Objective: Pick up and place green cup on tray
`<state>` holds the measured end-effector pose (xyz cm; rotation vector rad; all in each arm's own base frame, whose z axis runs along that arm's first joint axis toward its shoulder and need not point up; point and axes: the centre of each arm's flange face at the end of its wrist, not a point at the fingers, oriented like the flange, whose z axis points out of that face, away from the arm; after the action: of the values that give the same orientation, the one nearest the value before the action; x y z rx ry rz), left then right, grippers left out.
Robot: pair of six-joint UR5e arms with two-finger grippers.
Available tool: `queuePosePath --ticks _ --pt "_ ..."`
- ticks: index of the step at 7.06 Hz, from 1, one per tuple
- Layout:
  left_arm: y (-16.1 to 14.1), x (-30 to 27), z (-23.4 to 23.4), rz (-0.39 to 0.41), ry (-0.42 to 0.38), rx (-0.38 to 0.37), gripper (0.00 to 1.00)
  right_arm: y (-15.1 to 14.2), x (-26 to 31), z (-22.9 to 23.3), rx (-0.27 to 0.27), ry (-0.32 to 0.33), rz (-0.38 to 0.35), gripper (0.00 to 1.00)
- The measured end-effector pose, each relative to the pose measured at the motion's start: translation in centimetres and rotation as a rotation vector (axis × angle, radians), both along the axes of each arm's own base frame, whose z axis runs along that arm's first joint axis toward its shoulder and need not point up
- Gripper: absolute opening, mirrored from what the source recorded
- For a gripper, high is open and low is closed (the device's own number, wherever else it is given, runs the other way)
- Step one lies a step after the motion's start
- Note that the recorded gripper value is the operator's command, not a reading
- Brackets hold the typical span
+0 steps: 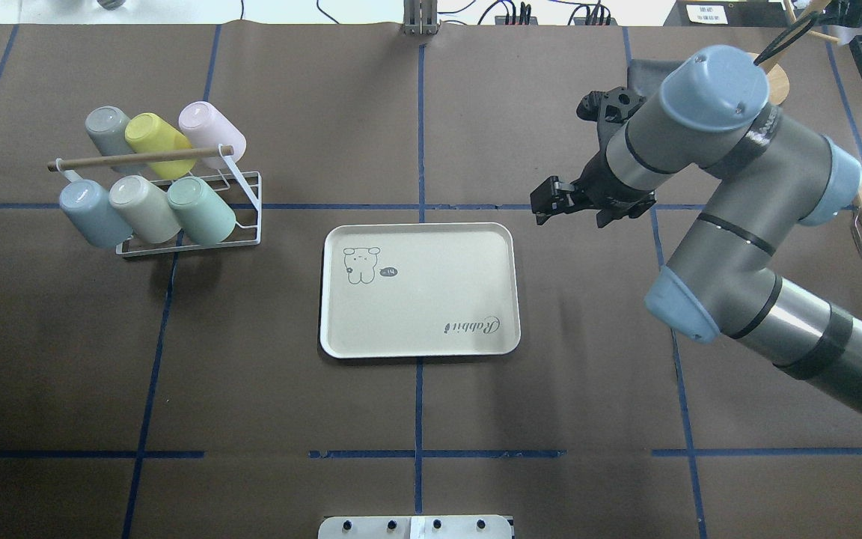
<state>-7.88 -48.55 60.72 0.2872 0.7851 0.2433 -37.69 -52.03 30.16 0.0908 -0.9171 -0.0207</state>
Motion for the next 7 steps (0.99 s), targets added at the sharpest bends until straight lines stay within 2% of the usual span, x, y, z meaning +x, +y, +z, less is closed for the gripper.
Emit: queuePosePath --ticks 2,4,6,7 --pt "-2.2 0.8 -2.2 -0.029 0.014 0.028 1.00 -3.7 6.5 2.5 0.081 0.106 -0.065 1.00" --pt "-3.1 1.3 -3.8 -0.063 0.029 0.047 1.00 -5.8 14.4 6.3 0.145 0.186 -0.146 1.00" --pt "-3.6 3.1 -5.8 -0.054 0.047 0.180 1.00 -6.2 23.0 11.5 0.185 0.204 -0.222 1.00" --pt "-3.8 5.2 -7.1 -0.068 0.079 0.222 1.00 -5.7 26.8 14.2 0.201 0.211 -0.245 1.00"
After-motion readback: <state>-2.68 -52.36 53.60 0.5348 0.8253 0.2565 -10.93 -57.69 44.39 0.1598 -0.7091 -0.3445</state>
